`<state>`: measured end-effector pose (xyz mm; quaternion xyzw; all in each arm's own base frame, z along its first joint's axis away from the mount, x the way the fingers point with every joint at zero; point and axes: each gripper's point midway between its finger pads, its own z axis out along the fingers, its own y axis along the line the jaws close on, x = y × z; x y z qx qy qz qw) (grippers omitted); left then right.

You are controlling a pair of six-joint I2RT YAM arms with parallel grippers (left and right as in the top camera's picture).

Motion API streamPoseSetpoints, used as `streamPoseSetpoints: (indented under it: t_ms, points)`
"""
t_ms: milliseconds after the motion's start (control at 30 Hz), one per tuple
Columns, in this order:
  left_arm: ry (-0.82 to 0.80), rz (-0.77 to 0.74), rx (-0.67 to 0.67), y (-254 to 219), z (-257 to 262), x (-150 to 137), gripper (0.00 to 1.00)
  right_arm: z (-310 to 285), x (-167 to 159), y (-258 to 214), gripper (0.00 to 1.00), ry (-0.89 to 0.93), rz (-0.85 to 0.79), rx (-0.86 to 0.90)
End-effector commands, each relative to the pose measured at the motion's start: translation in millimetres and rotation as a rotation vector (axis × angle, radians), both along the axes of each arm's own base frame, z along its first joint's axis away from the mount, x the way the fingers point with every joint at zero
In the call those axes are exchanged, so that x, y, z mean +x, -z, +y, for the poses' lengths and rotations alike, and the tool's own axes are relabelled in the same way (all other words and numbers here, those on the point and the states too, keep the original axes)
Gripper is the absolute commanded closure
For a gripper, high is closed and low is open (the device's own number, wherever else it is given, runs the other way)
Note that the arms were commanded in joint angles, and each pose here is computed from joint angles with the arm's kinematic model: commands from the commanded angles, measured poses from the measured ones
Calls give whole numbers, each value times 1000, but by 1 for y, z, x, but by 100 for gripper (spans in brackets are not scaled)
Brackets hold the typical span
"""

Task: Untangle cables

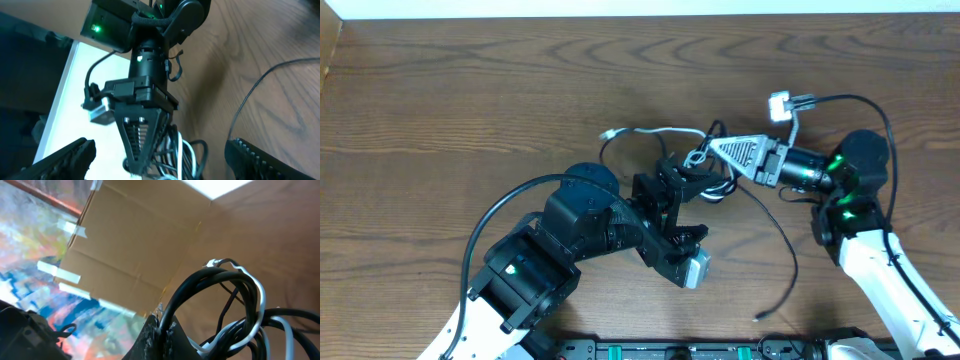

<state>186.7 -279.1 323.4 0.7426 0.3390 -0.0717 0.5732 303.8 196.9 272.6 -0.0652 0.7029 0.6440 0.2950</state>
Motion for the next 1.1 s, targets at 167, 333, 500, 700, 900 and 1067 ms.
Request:
streamPoseSetpoints:
  t_ms: [167, 333, 500, 700, 900, 1067]
  points:
    - [-182, 174, -57, 0, 8, 17, 13, -23, 12, -15, 99, 64, -271, -66]
    - [-416, 320, -179, -8, 20, 44, 13, -19, -3, -34, 98, 0, -564, -105]
    - [-750, 444, -428, -28, 49, 84, 13, -15, -23, -42, 97, -85, -870, -157]
    - [-1086, 549, -724, -38, 95, 112, 13, -14, -29, -42, 99, -110, -969, -176]
    - [-1169, 666, -892, -39, 107, 116, 13, -13, -38, -43, 99, -149, -1047, -179]
    - [-1143, 708, -881, -35, 100, 114, 12, -13, -39, -47, 99, -145, -1078, -181]
